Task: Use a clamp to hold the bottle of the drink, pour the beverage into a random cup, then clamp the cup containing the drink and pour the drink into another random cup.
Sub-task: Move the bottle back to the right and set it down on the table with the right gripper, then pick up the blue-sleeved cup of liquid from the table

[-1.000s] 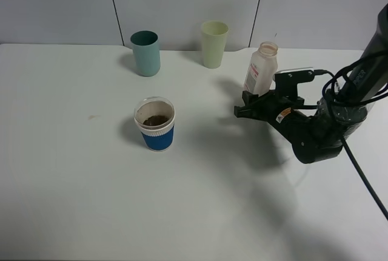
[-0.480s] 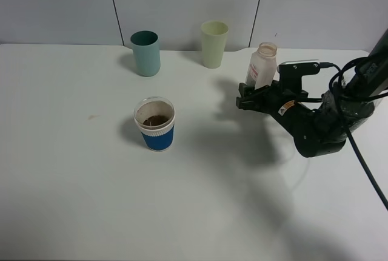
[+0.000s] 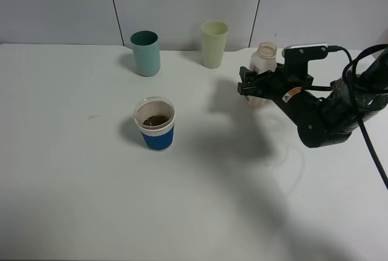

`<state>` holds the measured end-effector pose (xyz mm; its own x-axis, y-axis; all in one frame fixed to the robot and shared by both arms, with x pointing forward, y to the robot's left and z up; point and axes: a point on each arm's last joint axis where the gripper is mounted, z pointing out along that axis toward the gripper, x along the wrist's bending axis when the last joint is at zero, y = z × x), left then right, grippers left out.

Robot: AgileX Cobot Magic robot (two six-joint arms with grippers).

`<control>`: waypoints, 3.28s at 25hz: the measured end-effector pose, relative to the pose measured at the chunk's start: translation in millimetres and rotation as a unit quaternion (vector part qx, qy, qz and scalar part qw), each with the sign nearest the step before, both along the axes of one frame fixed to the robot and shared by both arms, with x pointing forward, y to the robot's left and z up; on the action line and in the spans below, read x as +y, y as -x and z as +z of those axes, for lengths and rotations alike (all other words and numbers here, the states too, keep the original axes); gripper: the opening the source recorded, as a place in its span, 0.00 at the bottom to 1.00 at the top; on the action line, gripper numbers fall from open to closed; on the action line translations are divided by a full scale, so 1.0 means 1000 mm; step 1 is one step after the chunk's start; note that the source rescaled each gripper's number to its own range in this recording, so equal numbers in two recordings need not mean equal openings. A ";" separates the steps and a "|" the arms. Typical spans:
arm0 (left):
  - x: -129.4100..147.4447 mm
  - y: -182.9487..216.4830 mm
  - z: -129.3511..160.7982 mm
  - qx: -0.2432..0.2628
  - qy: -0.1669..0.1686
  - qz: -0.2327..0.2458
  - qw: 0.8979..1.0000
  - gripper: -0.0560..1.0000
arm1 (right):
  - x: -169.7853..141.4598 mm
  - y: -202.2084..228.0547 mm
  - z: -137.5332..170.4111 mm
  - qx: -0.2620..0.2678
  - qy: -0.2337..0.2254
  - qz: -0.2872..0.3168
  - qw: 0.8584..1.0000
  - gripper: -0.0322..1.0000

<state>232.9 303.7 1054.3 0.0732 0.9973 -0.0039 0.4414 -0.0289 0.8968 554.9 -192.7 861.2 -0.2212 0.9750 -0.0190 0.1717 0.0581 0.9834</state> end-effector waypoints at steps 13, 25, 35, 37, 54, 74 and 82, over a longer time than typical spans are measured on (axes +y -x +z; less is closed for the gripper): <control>0.000 0.000 0.000 0.000 0.000 0.000 1.000 1.00 | 0.001 0.000 0.033 -0.039 -0.003 0.004 0.999 0.66; 0.000 0.000 0.000 0.000 0.000 0.000 1.000 1.00 | -0.003 0.004 0.088 -0.109 -0.003 -0.008 0.994 0.66; 0.000 0.000 0.000 0.000 0.000 0.000 1.000 1.00 | -0.004 0.007 0.104 -0.133 -0.013 -0.010 0.991 0.66; 0.000 0.000 0.000 0.000 0.000 0.000 1.000 1.00 | -0.002 0.008 0.105 -0.128 -0.015 -0.010 0.992 0.67; 0.000 0.000 0.000 0.000 0.000 0.000 1.000 1.00 | -0.012 0.037 0.150 -0.007 0.008 -0.016 1.000 1.00; 0.000 0.000 0.000 0.000 0.000 0.000 1.000 1.00 | -0.023 0.109 0.192 0.126 0.093 0.091 0.983 1.00; 0.000 0.000 0.000 0.000 0.000 0.000 1.000 1.00 | -0.048 0.146 0.210 0.151 0.155 0.058 0.975 1.00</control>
